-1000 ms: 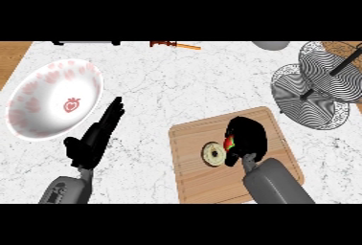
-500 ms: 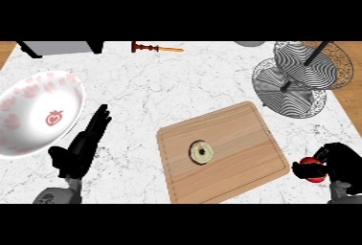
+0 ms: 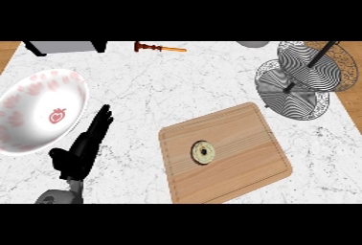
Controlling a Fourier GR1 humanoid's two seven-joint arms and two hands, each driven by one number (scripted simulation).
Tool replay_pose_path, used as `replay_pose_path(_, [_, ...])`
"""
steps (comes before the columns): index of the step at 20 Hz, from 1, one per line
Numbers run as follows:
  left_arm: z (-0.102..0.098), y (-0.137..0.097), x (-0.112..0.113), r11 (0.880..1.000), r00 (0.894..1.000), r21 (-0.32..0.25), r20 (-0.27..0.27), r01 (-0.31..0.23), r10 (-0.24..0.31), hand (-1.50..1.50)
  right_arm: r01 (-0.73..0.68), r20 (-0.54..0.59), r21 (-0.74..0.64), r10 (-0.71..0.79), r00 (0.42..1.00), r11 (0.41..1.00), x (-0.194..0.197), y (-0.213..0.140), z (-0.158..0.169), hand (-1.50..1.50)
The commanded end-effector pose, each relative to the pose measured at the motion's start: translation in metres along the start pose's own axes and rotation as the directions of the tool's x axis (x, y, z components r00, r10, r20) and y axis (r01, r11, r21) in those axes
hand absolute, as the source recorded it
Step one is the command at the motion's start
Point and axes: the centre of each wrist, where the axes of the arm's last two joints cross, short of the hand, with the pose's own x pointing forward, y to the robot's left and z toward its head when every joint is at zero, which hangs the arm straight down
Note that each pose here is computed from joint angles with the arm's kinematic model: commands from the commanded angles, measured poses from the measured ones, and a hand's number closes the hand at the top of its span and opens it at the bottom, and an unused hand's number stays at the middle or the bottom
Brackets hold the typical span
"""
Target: Pick the tomato from the cutting board and place it in the tiered basket
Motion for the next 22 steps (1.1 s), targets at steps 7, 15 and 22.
replay_pose_path(7, [-0.004, -0.005, -0.003, 0.998, 1.0, -0.055, 0.016, -0.003, 0.004, 0.0, 0.163, 0.149, -0.133, -0.143, 0.978, 0.978, 0.051, -0.113, 0.033, 1.5])
replay_pose_path(15, [-0.023, -0.024, 0.013, 0.993, 0.999, -0.114, 0.039, 0.002, 0.003, 0.0, 0.227, 0.099, -0.129, -0.215, 0.972, 0.965, 0.13, -0.152, -0.025, 1.5])
replay_pose_path(22, [-0.031, -0.038, 0.025, 0.994, 1.0, -0.109, 0.023, 0.007, -0.004, 0.0, 0.254, 0.098, -0.08, -0.246, 0.964, 0.964, 0.182, -0.136, -0.06, 1.5])
